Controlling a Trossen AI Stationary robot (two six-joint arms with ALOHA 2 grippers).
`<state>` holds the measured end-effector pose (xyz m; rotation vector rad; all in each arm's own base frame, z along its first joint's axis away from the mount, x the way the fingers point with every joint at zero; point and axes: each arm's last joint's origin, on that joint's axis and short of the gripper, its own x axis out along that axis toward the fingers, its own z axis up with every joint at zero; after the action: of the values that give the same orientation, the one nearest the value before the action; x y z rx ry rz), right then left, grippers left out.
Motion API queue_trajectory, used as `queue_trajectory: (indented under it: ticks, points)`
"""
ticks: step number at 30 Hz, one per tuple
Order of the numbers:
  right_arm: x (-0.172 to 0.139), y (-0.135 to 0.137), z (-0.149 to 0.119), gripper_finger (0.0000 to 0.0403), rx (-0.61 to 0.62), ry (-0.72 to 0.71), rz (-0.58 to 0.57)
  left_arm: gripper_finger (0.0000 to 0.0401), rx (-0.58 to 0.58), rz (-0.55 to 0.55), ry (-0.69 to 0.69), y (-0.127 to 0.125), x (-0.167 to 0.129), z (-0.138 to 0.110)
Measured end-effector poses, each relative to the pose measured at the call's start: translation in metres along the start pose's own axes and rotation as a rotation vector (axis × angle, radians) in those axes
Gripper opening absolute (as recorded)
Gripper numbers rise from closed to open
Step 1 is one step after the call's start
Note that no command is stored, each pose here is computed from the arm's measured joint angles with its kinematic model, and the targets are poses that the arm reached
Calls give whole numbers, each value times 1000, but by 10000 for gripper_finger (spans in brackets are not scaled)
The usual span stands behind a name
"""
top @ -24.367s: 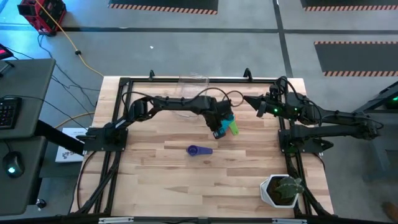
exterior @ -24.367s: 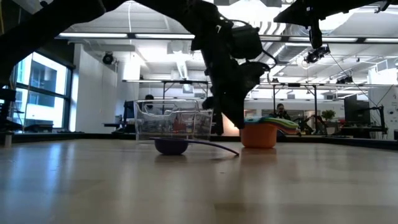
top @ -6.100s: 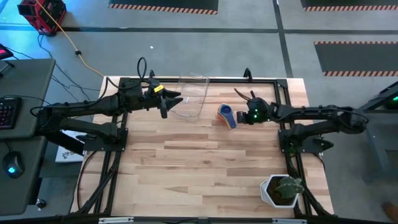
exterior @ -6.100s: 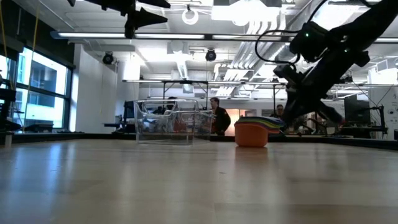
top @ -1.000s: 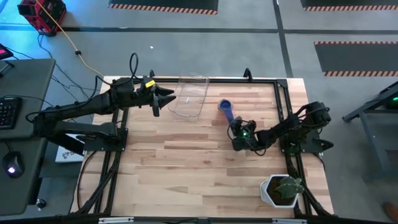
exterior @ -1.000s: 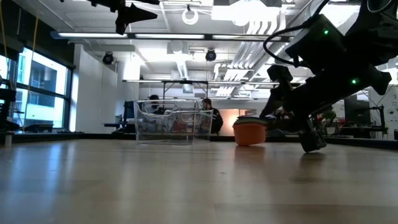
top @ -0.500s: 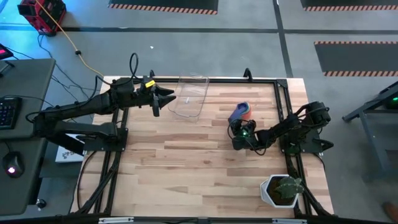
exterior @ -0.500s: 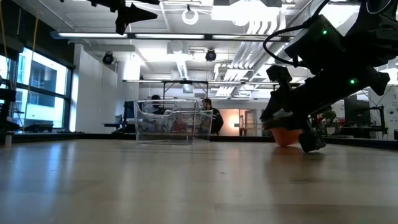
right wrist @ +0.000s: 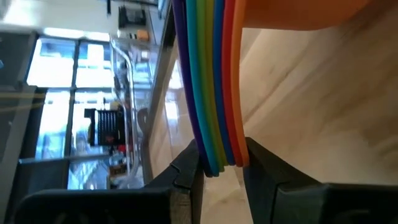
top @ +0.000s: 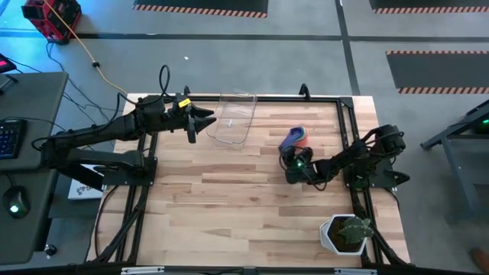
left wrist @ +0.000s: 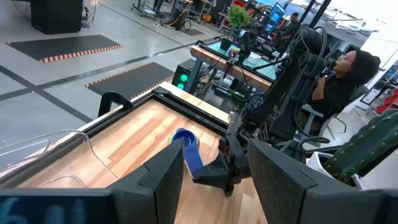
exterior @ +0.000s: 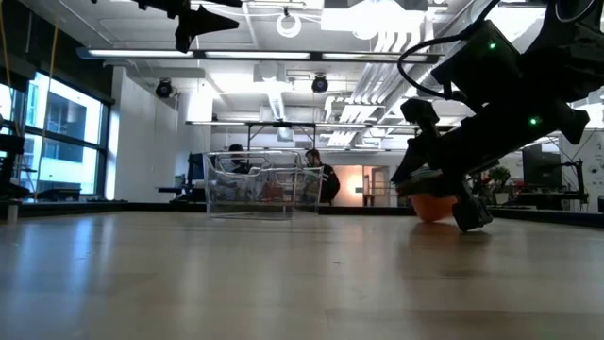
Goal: Nest measuring cups in basket
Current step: Put the stacked colored measuring cups in the transparent bin
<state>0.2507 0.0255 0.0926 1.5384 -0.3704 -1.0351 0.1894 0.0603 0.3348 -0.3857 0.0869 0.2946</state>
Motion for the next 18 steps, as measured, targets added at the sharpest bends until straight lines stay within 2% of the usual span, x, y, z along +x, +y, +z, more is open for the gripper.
queue_trajectory:
  ticks: [5, 18]
  points:
    - [0, 5, -5, 69, -35, 70, 15, 170, 0, 0, 0, 0, 0, 0]
    - [-1, 8, -9, 69, -68, 136, 20, 170, 0, 0, 0, 0, 0, 0]
